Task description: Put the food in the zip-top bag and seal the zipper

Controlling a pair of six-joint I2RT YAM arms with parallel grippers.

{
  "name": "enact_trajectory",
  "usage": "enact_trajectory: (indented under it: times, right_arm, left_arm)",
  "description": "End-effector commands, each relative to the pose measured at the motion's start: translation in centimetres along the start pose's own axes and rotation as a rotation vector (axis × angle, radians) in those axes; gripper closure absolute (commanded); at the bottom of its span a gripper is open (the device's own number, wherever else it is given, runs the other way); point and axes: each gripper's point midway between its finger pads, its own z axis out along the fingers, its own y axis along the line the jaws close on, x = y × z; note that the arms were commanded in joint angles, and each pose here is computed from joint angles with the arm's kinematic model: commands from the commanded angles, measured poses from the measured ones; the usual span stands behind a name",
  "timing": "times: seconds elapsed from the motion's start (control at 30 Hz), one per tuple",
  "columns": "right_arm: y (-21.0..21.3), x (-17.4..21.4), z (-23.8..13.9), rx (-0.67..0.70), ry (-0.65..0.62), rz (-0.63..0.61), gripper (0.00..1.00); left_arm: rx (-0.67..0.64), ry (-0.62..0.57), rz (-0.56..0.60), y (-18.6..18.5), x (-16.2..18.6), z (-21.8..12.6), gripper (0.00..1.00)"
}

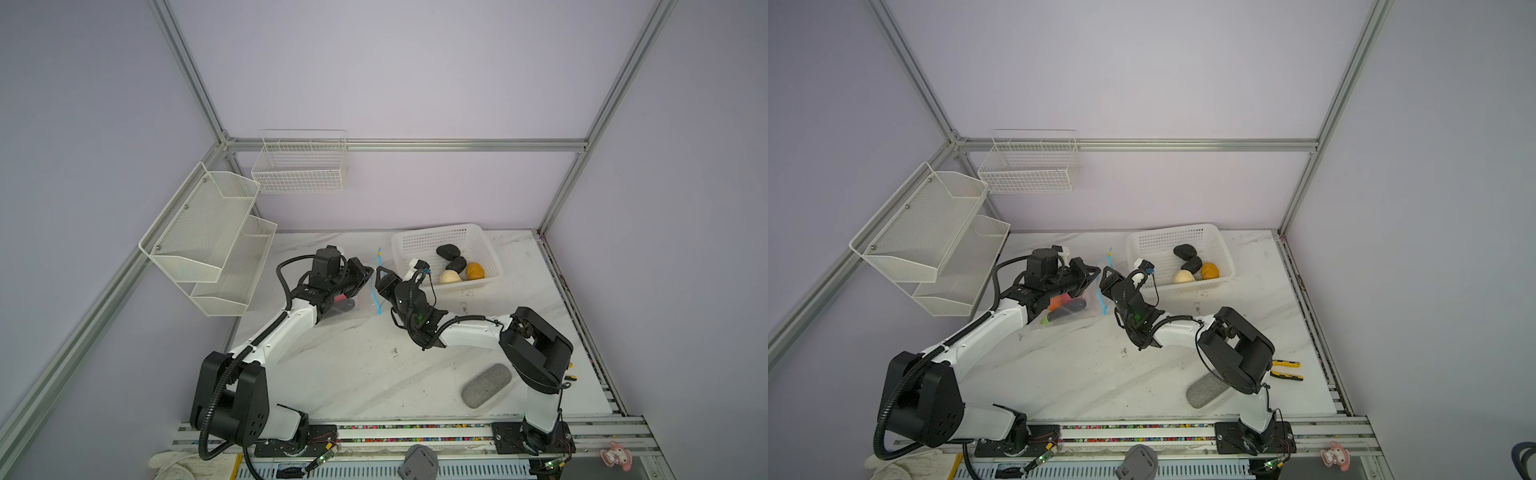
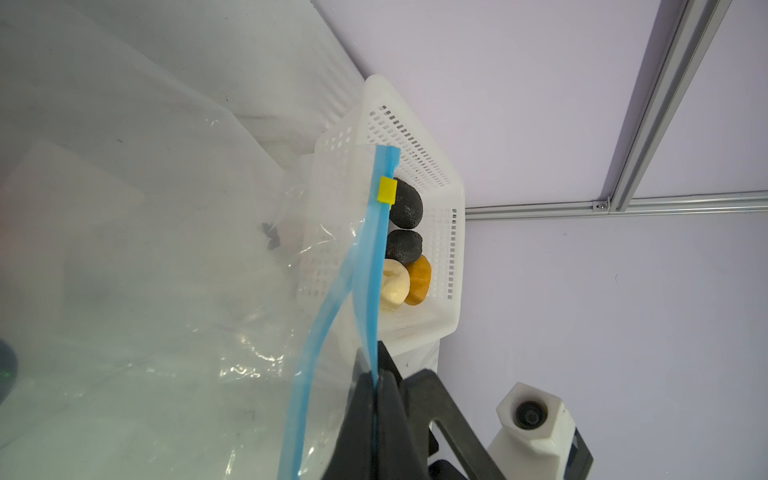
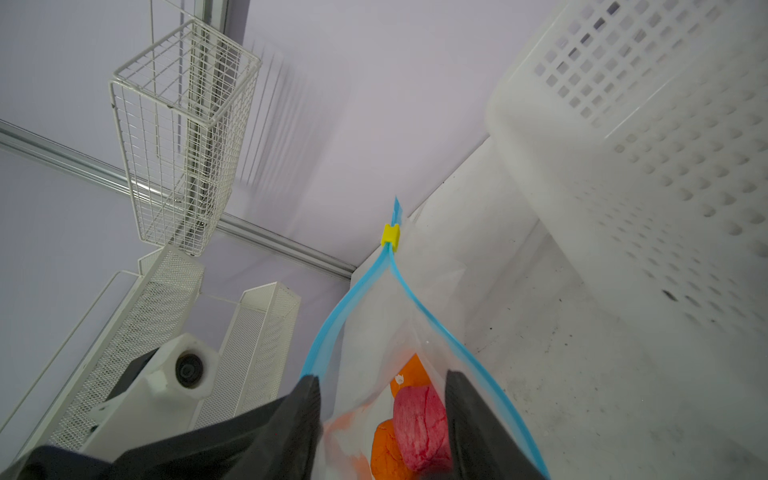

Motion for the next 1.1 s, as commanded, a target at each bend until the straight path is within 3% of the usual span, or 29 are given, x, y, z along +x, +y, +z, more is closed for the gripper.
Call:
enact_trajectory:
  times: [0.0, 0.47, 0.77, 1.07]
  right_arm:
    - [0.8, 0.6, 0.2, -0.014, 0.012, 0.003, 0.49]
    - [2.4, -2.5, -2.2, 0.016, -0.031, -0.027, 0.50]
    - [2.7, -4.3, -1.1, 0.086, 0.000, -0.298, 0.50]
    - [-1.1, -8.5, 1.1, 0.204, 0.213, -0.537, 0.51]
  left_arm:
    - [0.113, -0.046, 0.038, -4.5, -1.8, -1.4, 1.00]
    - [0.103, -0.034, 0.033, -3.8, -1.4, -1.2, 1.00]
    - [0.103, -0.024, 0.032, -3.6, -1.2, -1.0, 1.00]
    - [0.109, 0.000, 0.035, -3.7, -0.7, -0.8, 1.00]
